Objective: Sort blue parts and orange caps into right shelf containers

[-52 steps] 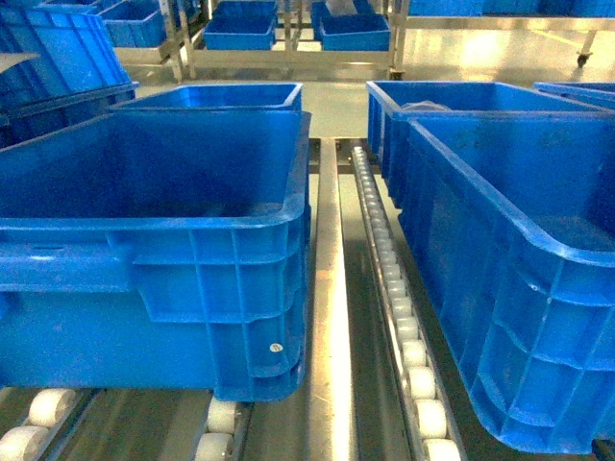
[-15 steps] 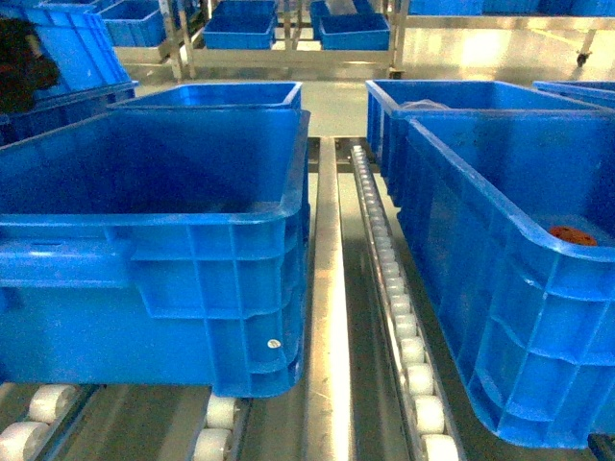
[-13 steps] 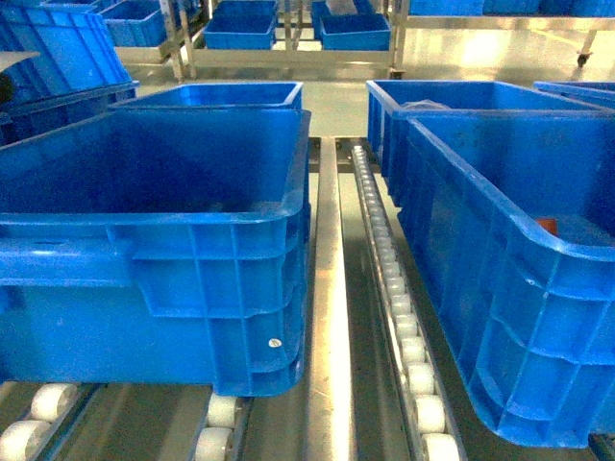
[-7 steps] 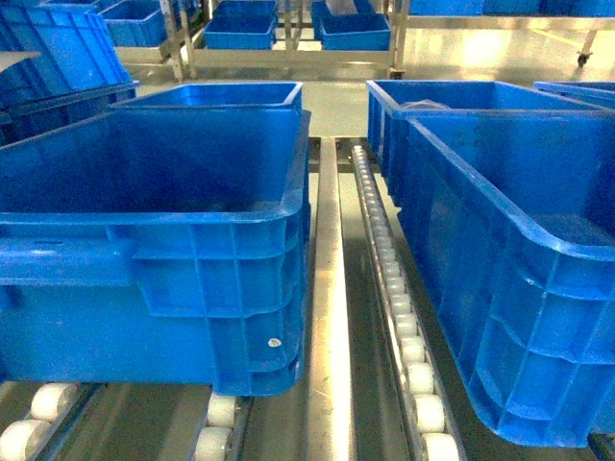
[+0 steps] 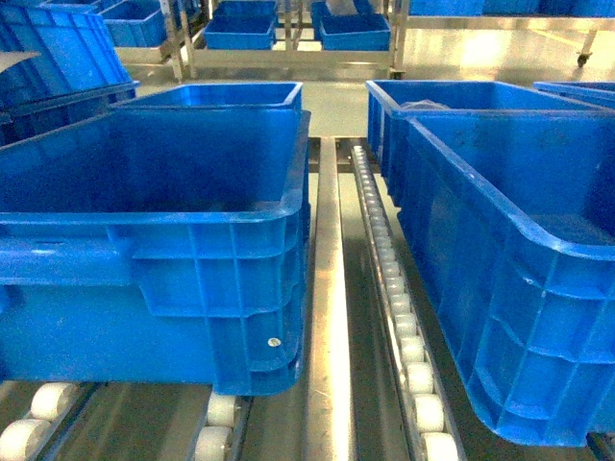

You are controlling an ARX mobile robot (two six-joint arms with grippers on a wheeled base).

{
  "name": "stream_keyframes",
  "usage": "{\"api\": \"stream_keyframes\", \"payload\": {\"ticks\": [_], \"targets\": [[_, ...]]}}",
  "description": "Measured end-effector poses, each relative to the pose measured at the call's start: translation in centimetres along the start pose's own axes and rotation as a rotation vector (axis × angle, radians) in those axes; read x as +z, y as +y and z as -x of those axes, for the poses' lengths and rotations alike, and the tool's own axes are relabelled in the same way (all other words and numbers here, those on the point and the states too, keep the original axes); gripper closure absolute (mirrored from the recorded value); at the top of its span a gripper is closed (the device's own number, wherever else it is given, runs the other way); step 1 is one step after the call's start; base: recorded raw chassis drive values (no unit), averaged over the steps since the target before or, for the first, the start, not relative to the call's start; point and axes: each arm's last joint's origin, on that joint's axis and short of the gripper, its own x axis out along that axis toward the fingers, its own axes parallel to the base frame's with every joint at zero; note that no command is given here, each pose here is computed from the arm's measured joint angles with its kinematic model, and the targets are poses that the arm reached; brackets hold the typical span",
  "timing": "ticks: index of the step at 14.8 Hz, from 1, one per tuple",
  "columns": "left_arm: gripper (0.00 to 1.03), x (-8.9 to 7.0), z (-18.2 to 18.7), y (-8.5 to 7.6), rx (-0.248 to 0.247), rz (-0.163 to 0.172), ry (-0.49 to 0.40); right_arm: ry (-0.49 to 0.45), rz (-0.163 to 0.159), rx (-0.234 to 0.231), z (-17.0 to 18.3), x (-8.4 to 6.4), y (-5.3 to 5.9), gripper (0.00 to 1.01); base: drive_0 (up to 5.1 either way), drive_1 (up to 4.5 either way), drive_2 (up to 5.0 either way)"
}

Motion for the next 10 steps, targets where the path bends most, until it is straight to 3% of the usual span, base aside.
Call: {"api": "stream_keyframes", "payload": {"ticks": [4, 6, 7, 10], "targets": [[1.01, -0.2, 0.6, 0.0, 0.001, 0.0, -0.017, -0.024, 0.0, 0.0, 0.4, -0.4, 0.0, 1.0, 0.0, 0.0, 0.0], [1.01, -0.8, 1.0, 0.0, 0.0, 0.0, -0.015, 0.032, 0.0, 0.0, 0.9, -1.4, 0.0, 1.0, 0.0, 0.0, 0.0], [1.01, -1.6, 1.5, 0.0, 0.001, -0.001, 0.03, 0.023, 0.0, 0.0, 1.3, -1.2, 0.0, 1.0, 0.0, 0.0, 0.0], [1.01, -1.0, 2.7, 0.0, 0.0, -0.001, -0.007, 0.001, 0.0, 0.0, 2.3, -0.7, 0.0, 1.0, 0.0, 0.0, 0.0]]}}
